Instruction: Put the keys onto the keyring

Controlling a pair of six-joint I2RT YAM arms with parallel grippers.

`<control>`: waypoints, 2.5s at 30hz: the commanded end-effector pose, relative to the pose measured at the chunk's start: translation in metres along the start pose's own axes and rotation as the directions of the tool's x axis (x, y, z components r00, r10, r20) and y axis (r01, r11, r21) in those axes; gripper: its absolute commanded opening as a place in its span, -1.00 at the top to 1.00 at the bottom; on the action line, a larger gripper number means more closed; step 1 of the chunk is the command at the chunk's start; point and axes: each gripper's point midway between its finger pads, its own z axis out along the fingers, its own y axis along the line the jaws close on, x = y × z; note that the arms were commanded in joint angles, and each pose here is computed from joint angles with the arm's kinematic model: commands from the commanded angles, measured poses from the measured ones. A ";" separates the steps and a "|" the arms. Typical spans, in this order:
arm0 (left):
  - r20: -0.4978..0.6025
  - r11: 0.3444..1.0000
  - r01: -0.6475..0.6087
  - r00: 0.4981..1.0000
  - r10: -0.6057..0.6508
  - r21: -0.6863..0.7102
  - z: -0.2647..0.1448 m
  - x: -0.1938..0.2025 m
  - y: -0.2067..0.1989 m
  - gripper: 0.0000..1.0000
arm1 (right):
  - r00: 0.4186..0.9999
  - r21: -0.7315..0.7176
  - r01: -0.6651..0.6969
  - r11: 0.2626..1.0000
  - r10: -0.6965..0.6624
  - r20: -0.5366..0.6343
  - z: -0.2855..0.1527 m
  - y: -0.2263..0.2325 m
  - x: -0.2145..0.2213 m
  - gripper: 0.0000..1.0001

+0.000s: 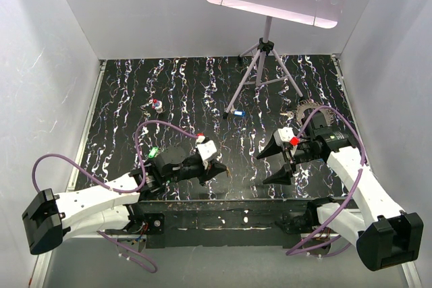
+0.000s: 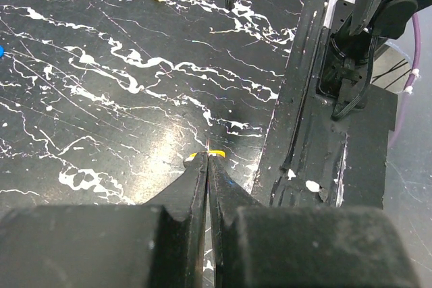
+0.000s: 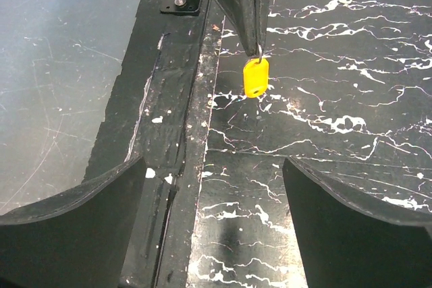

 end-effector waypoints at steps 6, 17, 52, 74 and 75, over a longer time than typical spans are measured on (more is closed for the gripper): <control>0.062 1.000 -0.002 0.998 0.004 -0.022 0.003 -0.011 0.000 1.00 | 1.000 -0.017 0.012 1.000 -0.011 0.023 0.003 0.001 -0.005 -0.81; 0.096 1.000 0.005 0.995 -0.004 -0.016 0.006 -0.013 -0.004 1.00 | 0.999 -0.016 0.041 0.999 -0.041 0.017 0.001 -0.001 -0.012 -0.84; 0.175 0.998 0.025 0.984 -0.035 0.059 0.026 -0.028 -0.021 1.00 | 0.994 -0.163 0.042 0.986 -0.057 -0.093 0.048 -0.014 -0.025 0.02; 0.179 0.997 0.042 0.982 -0.054 0.067 0.029 -0.025 -0.023 1.00 | 0.991 -0.194 0.029 0.981 -0.054 -0.123 0.059 -0.009 -0.014 0.39; 0.180 0.997 0.042 0.982 -0.054 0.069 0.029 -0.025 -0.023 1.00 | 0.991 -0.193 0.031 0.981 -0.056 -0.123 0.059 -0.010 -0.014 0.43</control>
